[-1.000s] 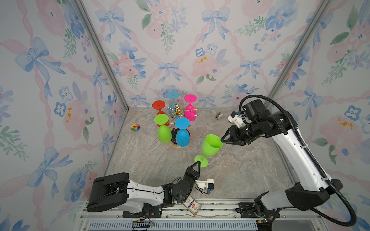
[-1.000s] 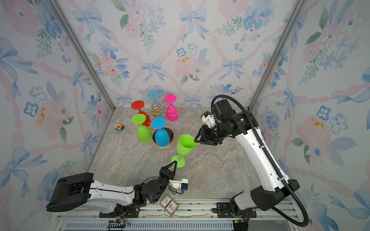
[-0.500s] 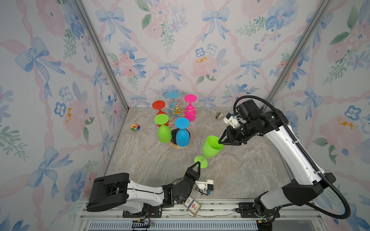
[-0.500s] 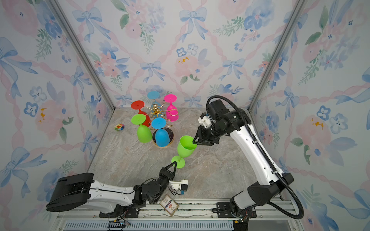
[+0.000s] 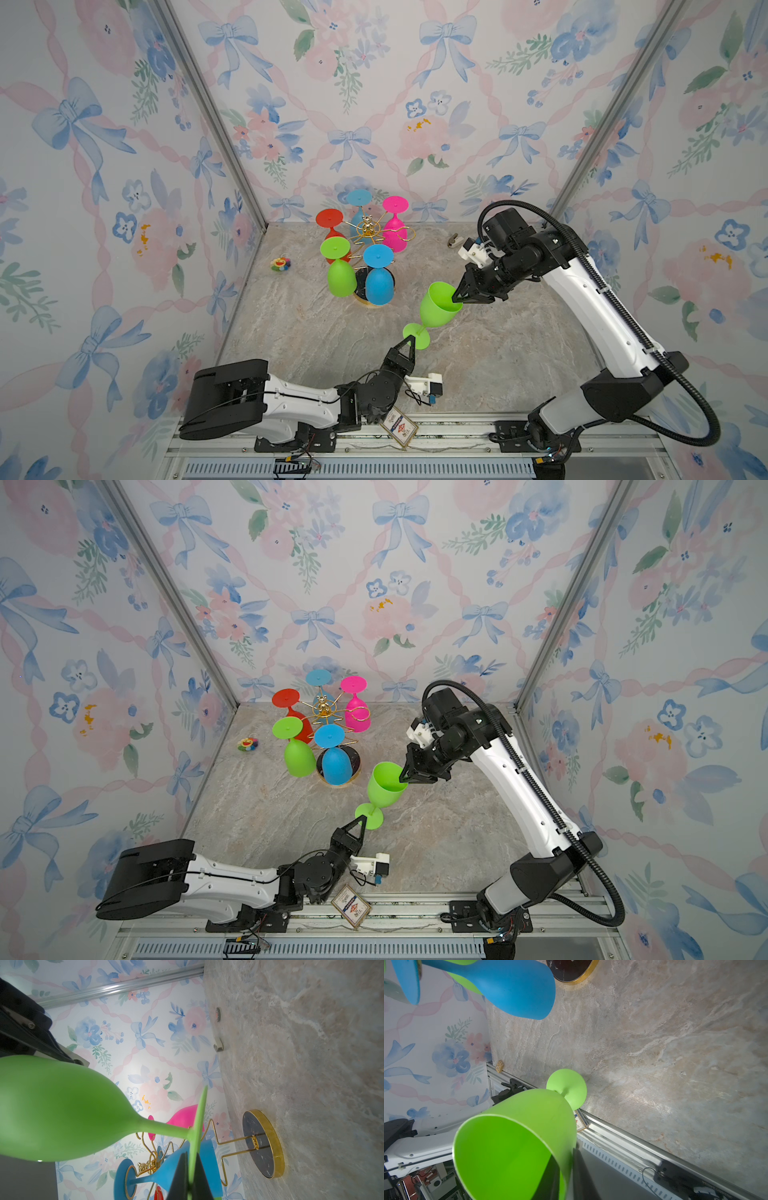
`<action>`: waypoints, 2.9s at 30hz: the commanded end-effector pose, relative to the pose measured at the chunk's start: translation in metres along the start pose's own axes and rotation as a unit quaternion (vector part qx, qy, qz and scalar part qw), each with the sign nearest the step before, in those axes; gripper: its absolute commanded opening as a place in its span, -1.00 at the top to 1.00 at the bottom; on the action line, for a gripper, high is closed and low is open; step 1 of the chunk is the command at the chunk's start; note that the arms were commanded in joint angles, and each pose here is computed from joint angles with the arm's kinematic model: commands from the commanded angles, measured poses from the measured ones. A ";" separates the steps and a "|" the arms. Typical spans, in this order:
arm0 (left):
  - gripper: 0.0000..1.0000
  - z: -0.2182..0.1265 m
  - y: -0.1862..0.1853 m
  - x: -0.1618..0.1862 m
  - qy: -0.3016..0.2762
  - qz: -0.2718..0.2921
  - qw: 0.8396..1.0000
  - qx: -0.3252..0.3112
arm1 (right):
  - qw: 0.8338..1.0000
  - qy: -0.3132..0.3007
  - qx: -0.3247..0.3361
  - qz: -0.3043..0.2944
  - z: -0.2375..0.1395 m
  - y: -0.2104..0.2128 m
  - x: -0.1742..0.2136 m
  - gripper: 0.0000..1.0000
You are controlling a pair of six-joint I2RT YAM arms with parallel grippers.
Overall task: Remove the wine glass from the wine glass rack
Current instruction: 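Grasp the green glass's bowl rim with the right gripper from above, then open the left gripper off the foot while right carries the glass away, then lower the green glass upright onto the table with the right gripper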
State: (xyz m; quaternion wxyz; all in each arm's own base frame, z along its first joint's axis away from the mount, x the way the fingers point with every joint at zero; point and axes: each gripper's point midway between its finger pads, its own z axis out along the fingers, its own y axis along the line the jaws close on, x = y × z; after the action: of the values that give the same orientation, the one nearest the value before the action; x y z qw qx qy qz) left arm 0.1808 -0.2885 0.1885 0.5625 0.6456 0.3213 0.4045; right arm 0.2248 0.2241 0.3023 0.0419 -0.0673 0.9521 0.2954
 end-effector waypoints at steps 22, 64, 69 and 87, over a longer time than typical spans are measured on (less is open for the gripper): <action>-0.04 -0.008 0.000 -0.001 -0.011 0.014 1.000 -0.009 | 0.999 -0.014 0.026 -0.018 -0.016 -0.011 0.006 1.00; -0.96 -0.017 0.197 0.053 0.047 -0.651 0.757 -0.018 | 0.839 -0.304 0.304 0.333 -0.032 -0.147 -0.178 1.00; -0.96 -0.019 0.202 0.062 0.053 -0.658 0.751 -0.022 | 0.841 -0.286 0.295 0.352 -0.013 -0.149 -0.191 1.00; -0.96 -0.022 0.195 0.069 0.044 -0.668 0.743 -0.015 | 0.861 -0.220 0.280 0.363 0.061 -0.147 -0.201 1.00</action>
State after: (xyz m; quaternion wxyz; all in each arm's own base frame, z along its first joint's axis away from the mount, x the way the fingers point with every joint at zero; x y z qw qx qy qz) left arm 0.1845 -0.2499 0.3968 0.6857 0.2402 0.6861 -0.0369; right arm 0.4513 0.1521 0.2000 0.1690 0.3630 0.9162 0.0165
